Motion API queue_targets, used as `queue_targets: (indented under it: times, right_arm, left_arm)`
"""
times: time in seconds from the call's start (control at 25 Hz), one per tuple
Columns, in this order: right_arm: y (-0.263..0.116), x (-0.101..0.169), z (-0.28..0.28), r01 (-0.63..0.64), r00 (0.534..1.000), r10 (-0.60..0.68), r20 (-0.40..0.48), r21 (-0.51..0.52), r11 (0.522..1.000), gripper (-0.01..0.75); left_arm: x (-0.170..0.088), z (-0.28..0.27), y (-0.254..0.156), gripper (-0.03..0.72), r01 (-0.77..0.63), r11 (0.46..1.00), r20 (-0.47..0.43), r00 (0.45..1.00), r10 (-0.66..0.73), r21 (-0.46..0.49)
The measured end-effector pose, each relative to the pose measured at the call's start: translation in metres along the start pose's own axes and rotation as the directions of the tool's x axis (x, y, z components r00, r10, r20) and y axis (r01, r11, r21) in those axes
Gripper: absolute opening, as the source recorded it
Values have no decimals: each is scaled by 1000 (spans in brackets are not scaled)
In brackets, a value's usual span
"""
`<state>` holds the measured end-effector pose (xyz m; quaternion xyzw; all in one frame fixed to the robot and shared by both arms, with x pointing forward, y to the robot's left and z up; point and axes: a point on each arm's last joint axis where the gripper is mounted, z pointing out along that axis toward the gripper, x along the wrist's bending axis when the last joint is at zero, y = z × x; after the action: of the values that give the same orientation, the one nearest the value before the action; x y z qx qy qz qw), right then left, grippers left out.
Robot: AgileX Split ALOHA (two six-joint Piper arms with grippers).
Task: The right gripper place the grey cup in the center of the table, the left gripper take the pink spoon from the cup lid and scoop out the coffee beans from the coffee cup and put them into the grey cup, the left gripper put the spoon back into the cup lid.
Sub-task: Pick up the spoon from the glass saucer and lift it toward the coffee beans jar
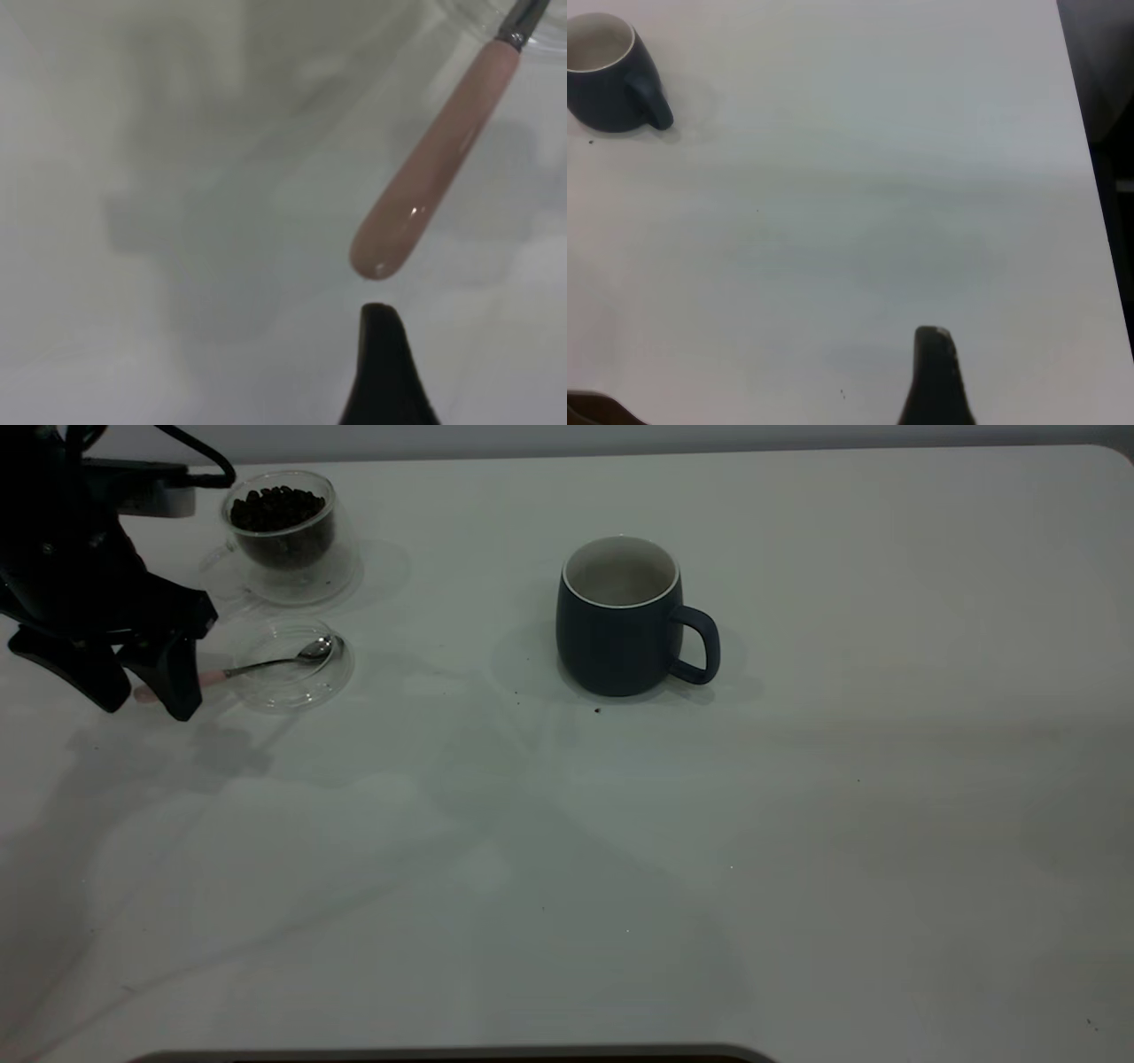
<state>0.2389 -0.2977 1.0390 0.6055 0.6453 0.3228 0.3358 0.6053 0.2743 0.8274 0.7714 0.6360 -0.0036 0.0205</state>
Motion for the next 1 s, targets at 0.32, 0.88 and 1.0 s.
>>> queue_targets:
  times: [0.32, 0.88, 1.0]
  right_arm:
    - [0, 0, 0, 0, 1000, 0, 0, 0, 1000, 590]
    - [0, 0, 0, 0, 1000, 0, 0, 0, 1000, 590]
    - [0, 0, 0, 0, 1000, 0, 0, 0, 1000, 590]
  left_arm:
    - [-16, 1, -1, 573, -116, 993, 15, 993, 116, 27]
    - [-26, 27, 2, 573, -471, 882, -6, 882, 471, 2]
    - [-21, 27, 6, 573, -511, 860, -44, 859, 510, -20]
